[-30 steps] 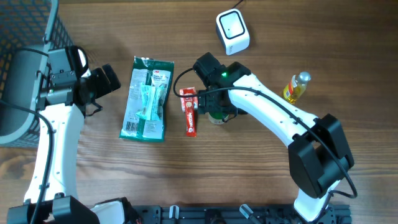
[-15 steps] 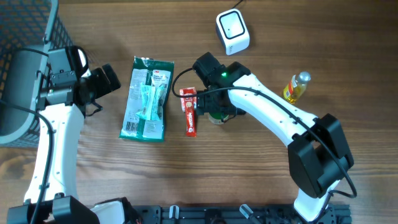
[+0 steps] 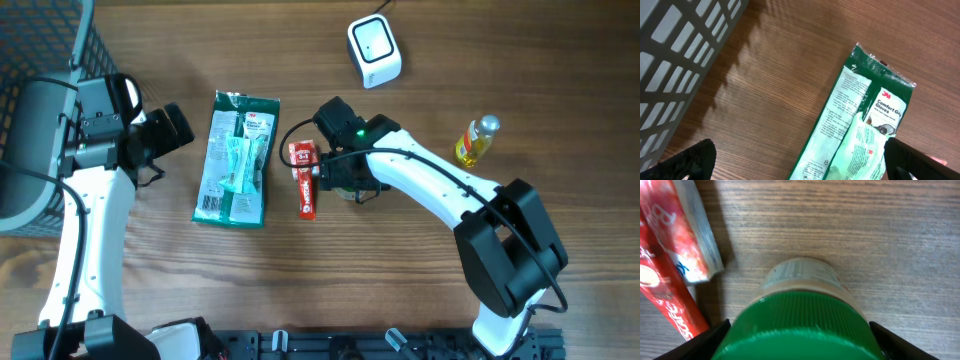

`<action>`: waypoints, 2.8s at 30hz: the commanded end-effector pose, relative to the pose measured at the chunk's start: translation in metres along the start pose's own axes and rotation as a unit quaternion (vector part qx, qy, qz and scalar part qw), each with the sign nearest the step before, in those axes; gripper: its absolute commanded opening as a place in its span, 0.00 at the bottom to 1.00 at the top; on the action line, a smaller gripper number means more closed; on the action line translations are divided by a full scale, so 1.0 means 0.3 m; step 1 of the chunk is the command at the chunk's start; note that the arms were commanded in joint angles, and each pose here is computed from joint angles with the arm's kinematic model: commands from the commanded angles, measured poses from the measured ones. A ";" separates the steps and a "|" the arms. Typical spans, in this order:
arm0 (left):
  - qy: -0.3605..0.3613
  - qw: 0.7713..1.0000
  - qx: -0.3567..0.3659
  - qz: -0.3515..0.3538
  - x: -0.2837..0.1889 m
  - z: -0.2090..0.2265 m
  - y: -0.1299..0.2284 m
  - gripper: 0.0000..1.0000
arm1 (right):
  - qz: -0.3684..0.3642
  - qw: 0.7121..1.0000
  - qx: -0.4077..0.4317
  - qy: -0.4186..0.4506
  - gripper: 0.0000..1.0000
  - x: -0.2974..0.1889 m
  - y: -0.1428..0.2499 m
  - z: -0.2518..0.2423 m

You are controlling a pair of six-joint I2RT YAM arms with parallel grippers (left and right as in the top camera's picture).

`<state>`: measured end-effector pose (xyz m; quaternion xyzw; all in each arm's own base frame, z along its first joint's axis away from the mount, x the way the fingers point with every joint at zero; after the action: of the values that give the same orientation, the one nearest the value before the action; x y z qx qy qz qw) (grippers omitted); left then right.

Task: Scan the item barcode
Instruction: 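Lower the right gripper around the jar lid and close it, then lift the jar with the right gripper and carry it to the scanner, then hold the jar label over the scanner window with the right gripper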

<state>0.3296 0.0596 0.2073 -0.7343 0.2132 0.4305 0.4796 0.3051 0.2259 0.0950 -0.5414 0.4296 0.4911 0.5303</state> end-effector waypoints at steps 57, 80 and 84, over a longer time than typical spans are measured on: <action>-0.001 1.000 0.005 -0.003 -0.004 0.003 -0.007 1.00 | 0.047 0.977 -0.014 -0.209 0.36 -0.269 -0.115 -0.202; -0.001 1.000 0.005 -0.003 -0.004 0.003 -0.007 1.00 | -0.251 0.948 -0.187 -0.050 0.23 -0.718 -0.459 -0.245; -0.001 1.000 0.004 -0.003 -0.004 0.003 -0.007 1.00 | -0.255 0.938 -0.233 -0.038 0.23 -0.624 -0.519 -0.230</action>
<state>0.3292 0.0595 0.2070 -0.7339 0.2139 0.4314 0.4791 0.4183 0.1544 0.3262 -0.6905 0.1364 0.4404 0.5575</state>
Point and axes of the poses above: each gripper's point midway between its finger pads, its own x axis out along the fingers, its own z axis along the line the jaws close on, y = z × x, the point moved 6 cm from there along -x, back along the fingers, and after that the axes turned 3 degrees about -x, right-handed, at the moved point
